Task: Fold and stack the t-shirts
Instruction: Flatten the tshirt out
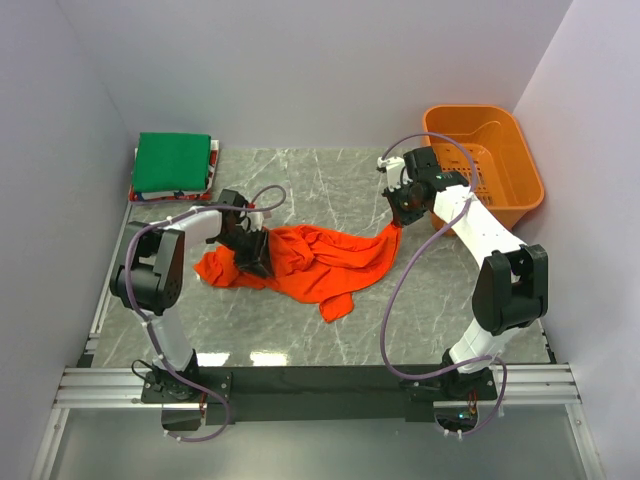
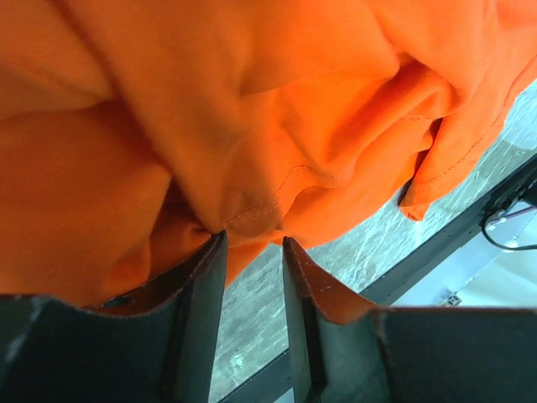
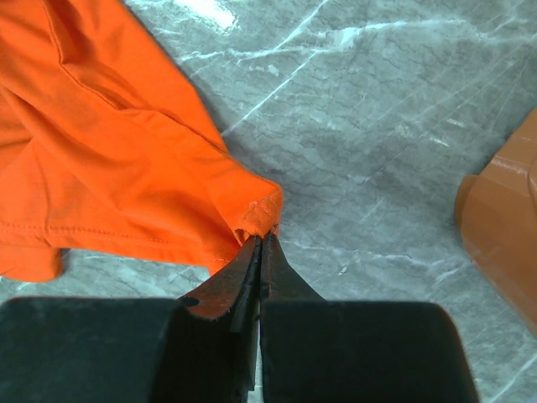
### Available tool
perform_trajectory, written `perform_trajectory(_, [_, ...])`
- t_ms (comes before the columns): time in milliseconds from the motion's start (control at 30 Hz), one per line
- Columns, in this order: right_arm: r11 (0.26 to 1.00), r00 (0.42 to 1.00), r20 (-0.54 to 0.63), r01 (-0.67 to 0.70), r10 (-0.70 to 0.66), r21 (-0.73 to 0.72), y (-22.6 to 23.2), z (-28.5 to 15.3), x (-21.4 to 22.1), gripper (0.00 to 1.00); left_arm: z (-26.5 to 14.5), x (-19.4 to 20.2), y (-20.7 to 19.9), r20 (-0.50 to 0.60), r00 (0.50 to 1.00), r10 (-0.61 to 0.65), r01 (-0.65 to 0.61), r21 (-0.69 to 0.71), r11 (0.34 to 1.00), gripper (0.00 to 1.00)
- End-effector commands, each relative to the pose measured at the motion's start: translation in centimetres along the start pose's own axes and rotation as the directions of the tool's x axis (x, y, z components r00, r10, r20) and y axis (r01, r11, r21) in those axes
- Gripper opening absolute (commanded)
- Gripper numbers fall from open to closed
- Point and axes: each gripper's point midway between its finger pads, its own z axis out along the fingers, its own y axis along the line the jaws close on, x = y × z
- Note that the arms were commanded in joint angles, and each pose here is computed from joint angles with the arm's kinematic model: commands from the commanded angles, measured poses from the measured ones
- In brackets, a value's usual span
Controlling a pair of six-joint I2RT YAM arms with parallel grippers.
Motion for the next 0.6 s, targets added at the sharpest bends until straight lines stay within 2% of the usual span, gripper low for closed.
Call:
perform_trajectory(0, [1.0,0.999,0.043,0.014,-0.014,0.02,-0.6,-0.9,-1.1,0.0,-0.9,0.2,0.4,0.001,0.999,-0.037,0.037,-0.011,0.999,0.38])
perform_trajectory(567, [1.0,0.999,0.029,0.018,-0.017,-0.004,-0.4,-0.6,-1.3,0.0,-2.8,-0.8,-0.1,-0.01,0.998,-0.055,0.055,0.002,0.999,0.38])
